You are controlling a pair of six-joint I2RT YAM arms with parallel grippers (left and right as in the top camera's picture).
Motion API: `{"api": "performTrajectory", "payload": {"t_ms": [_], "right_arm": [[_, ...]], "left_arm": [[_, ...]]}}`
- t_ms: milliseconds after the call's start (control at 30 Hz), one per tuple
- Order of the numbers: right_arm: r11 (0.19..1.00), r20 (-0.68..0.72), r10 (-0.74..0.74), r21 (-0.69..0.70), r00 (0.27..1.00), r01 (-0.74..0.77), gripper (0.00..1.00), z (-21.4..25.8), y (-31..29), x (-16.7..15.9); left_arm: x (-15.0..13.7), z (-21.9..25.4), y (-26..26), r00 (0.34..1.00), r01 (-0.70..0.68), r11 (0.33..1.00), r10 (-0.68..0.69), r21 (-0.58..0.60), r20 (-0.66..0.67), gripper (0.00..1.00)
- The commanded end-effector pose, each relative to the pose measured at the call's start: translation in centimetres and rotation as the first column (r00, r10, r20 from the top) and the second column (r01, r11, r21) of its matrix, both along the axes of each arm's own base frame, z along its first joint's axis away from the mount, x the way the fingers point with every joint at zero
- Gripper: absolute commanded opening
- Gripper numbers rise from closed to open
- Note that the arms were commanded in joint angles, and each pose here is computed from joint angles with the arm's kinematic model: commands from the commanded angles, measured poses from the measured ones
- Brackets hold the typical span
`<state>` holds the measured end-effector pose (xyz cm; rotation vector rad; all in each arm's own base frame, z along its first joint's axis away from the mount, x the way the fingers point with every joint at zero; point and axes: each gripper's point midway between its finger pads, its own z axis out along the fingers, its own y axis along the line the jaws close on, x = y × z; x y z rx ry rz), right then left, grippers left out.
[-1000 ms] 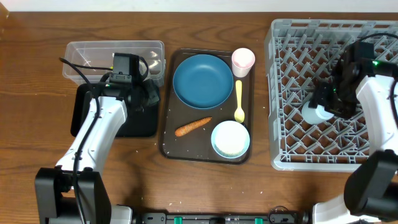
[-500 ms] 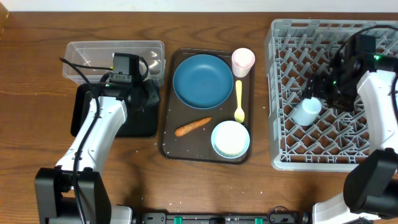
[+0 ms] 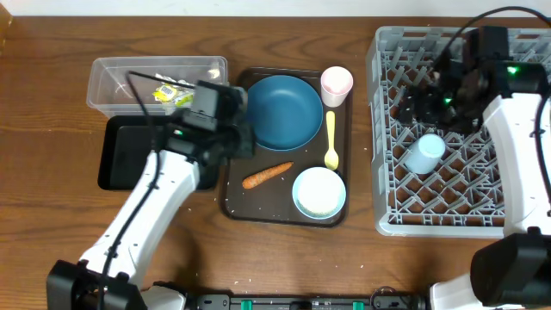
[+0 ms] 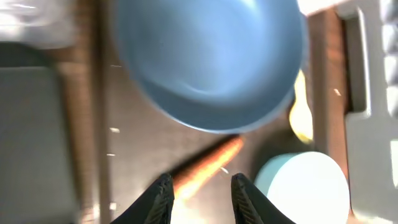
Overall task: Sort waste into correct bins and load items into the dishwasher rack
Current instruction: 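Reach left gripper to white bowl of rice and grasp its rim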
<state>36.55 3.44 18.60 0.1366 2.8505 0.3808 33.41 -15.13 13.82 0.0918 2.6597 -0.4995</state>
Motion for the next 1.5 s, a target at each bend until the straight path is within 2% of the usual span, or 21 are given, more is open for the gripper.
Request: {"api": "performTrajectory", "payload": {"t_ms": [0,167,267,367,433,633,800,1100,1233,1467], "right_arm": [[0.998,0.056,0.069,0.011,0.996,-0.07,0.94,1.5,1.7,0.3],[0.997,0.081,0.077,0.008,0.994,-0.078,0.95,1.6,2.1,0.8],[0.997,0.081,0.077,0.007,0.994,-0.078,0.94,1.7,2.1,0.8],[0.997,0.081,0.077,0.006,0.994,-0.078,0.94,1.6,2.1,0.8],[0.997,0.081,0.075,0.002,0.994,-0.076,0.94,1.6,2.0,0.8],[0.997,0.081,0.074,0.0,0.994,-0.075,0.95,1.6,1.9,0.8],[0.997,0.079,0.074,0.0,0.994,-0.074,0.95,1.6,1.9,0.8],[0.998,0.077,0.062,-0.028,0.995,-0.06,0.95,1.5,1.3,0.8],[0.998,0.076,0.062,-0.029,0.995,-0.06,0.95,1.5,1.2,0.8],[0.998,0.076,0.061,-0.032,0.995,-0.059,0.95,1.5,1.2,0.8]], "left_arm": [[-1.3,0.2,-1.9,0.996,0.092,0.996,-0.092,0.013,0.002,0.34],[-4.8,-0.7,-5.1,0.973,0.228,0.972,-0.225,0.064,-0.052,0.36],[-5.9,-1.7,-5.9,0.964,0.267,0.951,-0.261,0.158,-0.056,0.38],[-6.9,-2.3,-7.9,0.945,0.327,0.927,-0.323,0.182,-0.054,0.39],[-8.0,-2.3,-9.8,0.906,0.42,0.885,-0.423,0.201,-0.025,0.41],[-9.4,-1.8,-13.5,0.851,0.479,0.829,-0.52,0.289,0.081,0.47],[-10.1,-3.4,-15.9,0.851,0.488,0.832,-0.52,0.265,0.065,0.47],[-11.0,-4.8,-19.3,0.815,0.566,0.758,-0.573,0.326,-0.083,0.47],[-11.6,-7.2,-19.9,0.793,0.601,0.718,-0.59,0.35,-0.151,0.47],[-11.7,-7.6,-20.1,0.789,0.608,0.714,-0.59,0.346,-0.169,0.45]]}}
